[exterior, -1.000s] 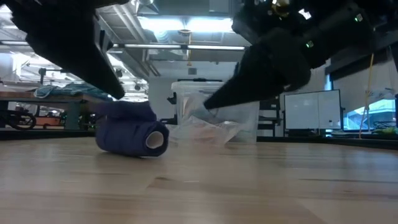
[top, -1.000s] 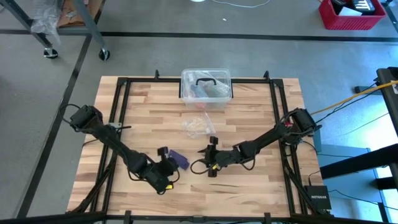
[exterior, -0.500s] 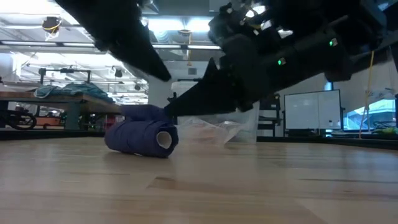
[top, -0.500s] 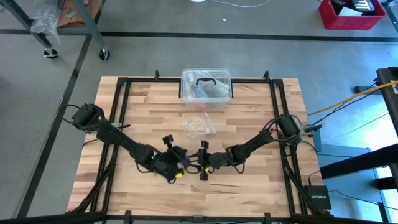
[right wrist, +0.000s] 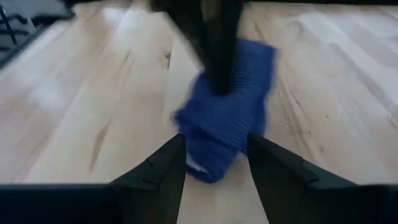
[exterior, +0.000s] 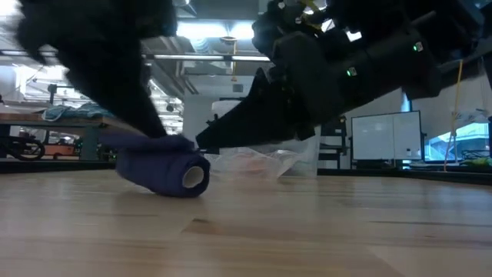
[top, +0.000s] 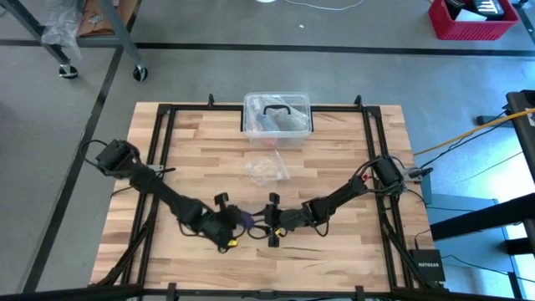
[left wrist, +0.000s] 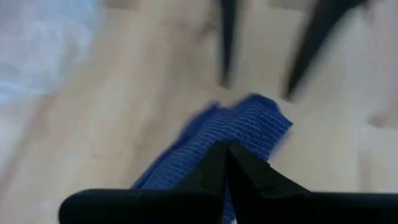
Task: Roll bandage
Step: Roll the blue bandage
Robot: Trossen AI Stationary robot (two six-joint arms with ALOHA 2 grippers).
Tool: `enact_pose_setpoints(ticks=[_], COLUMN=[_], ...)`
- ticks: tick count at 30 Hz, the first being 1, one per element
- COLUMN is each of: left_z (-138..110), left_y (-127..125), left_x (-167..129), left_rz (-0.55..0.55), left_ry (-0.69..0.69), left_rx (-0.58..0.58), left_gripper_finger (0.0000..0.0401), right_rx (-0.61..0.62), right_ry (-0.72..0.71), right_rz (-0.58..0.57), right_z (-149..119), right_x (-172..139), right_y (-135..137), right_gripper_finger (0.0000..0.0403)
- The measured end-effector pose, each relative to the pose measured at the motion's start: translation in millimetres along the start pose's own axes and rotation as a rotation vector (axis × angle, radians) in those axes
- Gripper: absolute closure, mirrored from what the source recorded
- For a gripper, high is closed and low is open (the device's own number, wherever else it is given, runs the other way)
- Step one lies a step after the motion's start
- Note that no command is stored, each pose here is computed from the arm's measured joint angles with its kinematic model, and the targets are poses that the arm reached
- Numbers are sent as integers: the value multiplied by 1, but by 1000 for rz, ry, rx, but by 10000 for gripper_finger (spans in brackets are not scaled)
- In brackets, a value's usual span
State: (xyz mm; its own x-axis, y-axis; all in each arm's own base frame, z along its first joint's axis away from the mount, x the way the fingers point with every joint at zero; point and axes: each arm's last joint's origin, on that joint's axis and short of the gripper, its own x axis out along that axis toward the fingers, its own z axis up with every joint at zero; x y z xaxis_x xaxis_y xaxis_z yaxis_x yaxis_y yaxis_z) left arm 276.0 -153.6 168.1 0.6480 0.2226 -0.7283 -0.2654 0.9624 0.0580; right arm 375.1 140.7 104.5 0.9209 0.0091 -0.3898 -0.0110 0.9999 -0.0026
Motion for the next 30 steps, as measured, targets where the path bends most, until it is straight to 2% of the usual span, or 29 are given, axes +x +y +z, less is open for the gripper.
enact_pose_setpoints(ticks=[6,14,19,27,30], left_z=[-10,-19,-22,11,12], left_y=[-13,-21,-24,-25,-17], left_x=[-10,-7,-6,-38,-41], left_rz=[-31,-34,-39,-78,0], left_ry=[-7,3,5,-67,-81], left_rx=[-9,-10,-2,34,68], left_gripper_finger=[396,396,396,396,396], right_rx=[24,30,9,-10,-10], right_ry=[-79,-36,-15,23,23], right_rz=[70,44,39,3,3], right_z=[8,-12,-14,-17,-17], right_x=[-3,14,23,24,24], right_y=[9,8,11,10,10], right_gripper_finger=[228,228,228,228,228])
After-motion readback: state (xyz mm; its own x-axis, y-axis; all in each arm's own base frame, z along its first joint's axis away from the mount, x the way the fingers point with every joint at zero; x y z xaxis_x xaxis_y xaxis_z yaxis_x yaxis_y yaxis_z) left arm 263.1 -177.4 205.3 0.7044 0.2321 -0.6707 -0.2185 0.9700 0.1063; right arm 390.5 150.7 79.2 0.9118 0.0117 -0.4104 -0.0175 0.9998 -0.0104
